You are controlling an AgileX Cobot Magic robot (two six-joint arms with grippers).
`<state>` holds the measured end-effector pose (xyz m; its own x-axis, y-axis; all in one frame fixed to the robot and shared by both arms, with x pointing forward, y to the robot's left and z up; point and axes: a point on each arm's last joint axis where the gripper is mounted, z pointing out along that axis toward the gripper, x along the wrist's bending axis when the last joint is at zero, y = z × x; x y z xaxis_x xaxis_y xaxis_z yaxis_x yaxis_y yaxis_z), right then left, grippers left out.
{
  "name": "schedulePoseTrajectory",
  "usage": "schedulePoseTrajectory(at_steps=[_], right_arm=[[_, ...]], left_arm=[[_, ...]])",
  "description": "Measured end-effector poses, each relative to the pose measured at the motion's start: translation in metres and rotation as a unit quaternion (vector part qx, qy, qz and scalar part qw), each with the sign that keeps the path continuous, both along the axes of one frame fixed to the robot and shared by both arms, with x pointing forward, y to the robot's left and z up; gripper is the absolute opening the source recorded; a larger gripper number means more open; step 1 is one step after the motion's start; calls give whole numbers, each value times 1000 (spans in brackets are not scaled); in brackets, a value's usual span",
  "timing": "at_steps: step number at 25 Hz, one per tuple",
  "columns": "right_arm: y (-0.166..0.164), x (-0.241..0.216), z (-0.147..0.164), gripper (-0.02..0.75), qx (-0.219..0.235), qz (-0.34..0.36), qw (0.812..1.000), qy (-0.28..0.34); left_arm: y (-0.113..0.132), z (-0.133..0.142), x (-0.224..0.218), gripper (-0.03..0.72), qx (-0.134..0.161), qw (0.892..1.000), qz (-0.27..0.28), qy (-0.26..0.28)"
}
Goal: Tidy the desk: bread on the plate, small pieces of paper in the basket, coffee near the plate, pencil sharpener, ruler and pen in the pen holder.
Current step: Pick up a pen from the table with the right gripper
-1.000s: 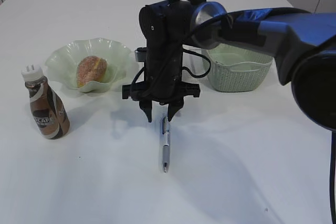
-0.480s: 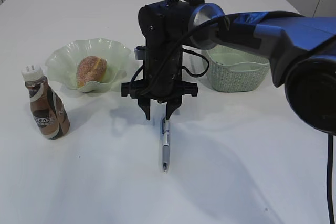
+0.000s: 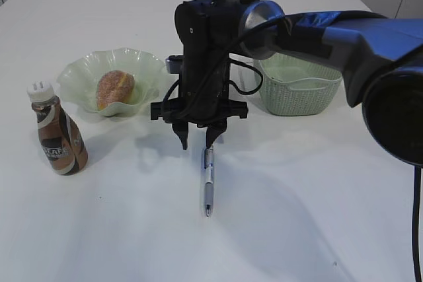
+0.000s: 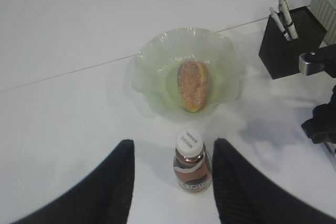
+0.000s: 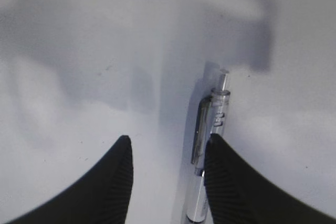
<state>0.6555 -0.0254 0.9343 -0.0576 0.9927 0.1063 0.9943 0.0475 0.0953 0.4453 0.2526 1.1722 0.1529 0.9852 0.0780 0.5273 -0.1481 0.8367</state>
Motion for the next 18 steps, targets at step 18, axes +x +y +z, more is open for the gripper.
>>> schedulePoseTrajectory(at_steps=[18], right_arm=[[-12, -17, 2, 363, -23, 7, 999, 21]], left_arm=[[0, -1, -1, 340, -5, 1000, 1, 10]])
